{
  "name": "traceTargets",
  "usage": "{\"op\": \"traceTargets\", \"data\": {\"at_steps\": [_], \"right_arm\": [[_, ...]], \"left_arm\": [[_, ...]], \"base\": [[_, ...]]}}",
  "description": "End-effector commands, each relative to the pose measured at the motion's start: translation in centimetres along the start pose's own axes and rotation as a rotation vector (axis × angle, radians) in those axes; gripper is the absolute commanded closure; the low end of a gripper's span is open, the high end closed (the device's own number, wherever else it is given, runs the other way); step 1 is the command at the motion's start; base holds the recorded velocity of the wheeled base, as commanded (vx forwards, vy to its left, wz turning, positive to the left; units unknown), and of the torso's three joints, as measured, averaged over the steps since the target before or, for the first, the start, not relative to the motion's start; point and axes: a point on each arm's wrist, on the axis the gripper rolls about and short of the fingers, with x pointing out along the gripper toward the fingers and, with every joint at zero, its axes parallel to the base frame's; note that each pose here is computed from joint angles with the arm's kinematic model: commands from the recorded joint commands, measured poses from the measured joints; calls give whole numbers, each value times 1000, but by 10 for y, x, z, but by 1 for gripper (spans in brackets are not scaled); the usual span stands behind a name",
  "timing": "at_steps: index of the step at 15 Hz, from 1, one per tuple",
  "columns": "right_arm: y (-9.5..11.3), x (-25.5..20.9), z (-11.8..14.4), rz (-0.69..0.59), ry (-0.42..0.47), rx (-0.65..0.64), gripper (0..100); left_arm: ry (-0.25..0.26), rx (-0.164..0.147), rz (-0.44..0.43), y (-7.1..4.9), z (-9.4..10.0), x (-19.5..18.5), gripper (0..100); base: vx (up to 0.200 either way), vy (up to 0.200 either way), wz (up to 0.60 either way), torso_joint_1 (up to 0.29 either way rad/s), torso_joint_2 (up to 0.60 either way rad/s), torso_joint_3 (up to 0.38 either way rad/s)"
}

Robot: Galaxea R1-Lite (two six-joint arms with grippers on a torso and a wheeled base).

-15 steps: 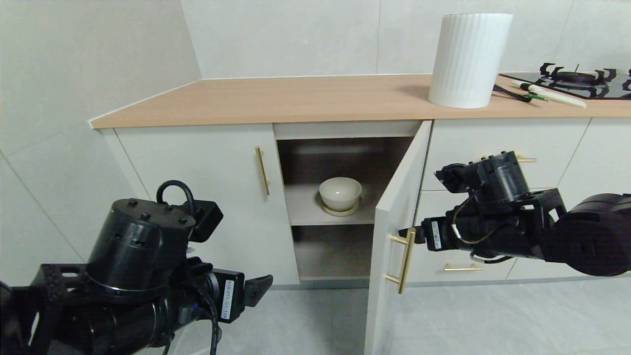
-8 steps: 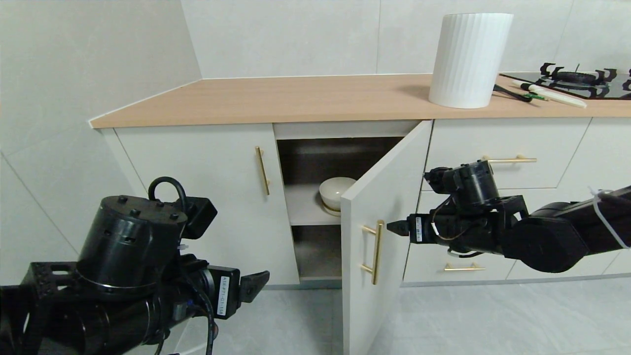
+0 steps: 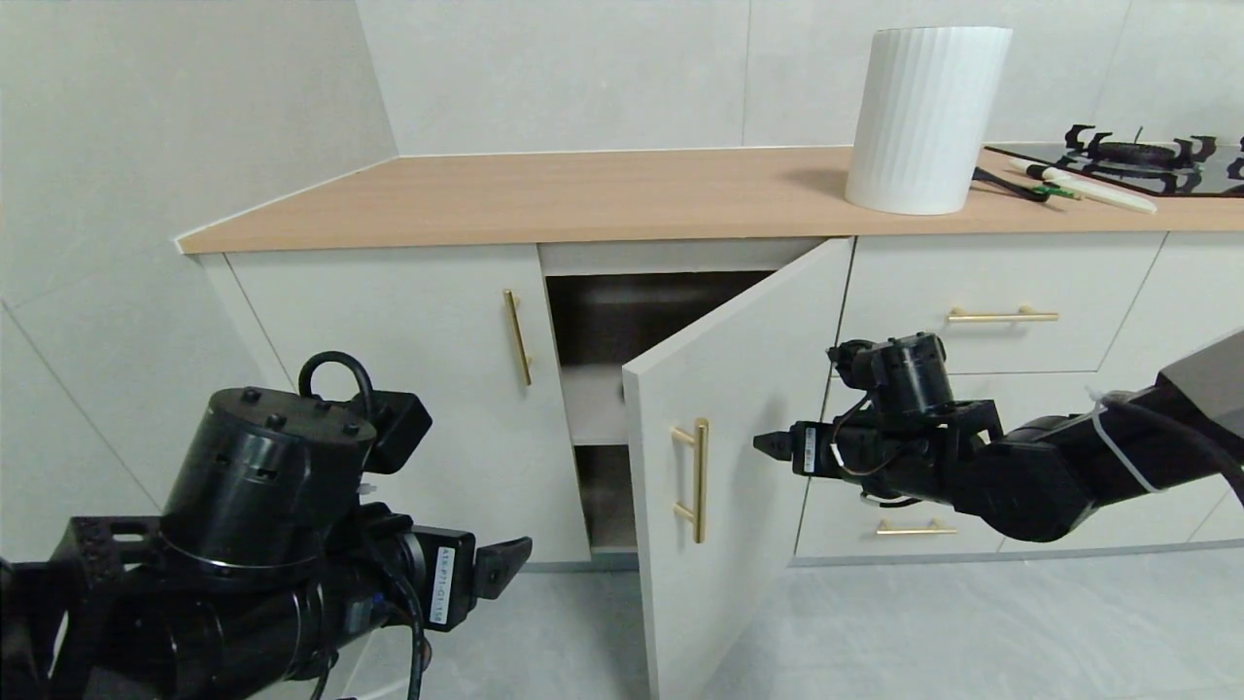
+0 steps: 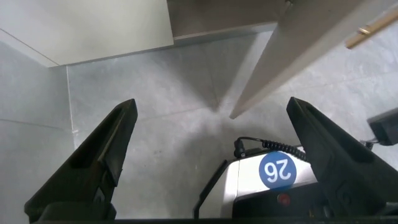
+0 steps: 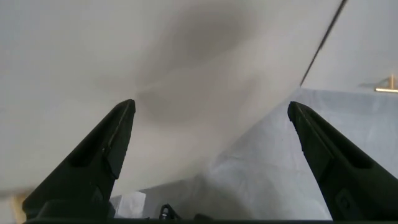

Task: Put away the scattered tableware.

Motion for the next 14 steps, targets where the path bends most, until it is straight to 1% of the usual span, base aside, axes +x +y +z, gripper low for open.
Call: {"op": "traceTargets", "data": {"at_steps": [1,6,11,14], "right_arm": [[0,2,-1,-1,4,1,0],[2,9,2,1,-9,48,0],[8,31,10,15,-46,197,0],[10,49,12,2,-98,259,0]], "left_arm": [[2,0,1,0,0,1,0],[4,1,2,0,0,1,0],[7,1,4,0,-1,3,0],[7,1,4,0,-1,3,0]], "base": [[200,0,0,-7,2,2],[0,0,0,0,0,0],[0,0,0,0,0,0],[0,0,0,0,0,0]]}}
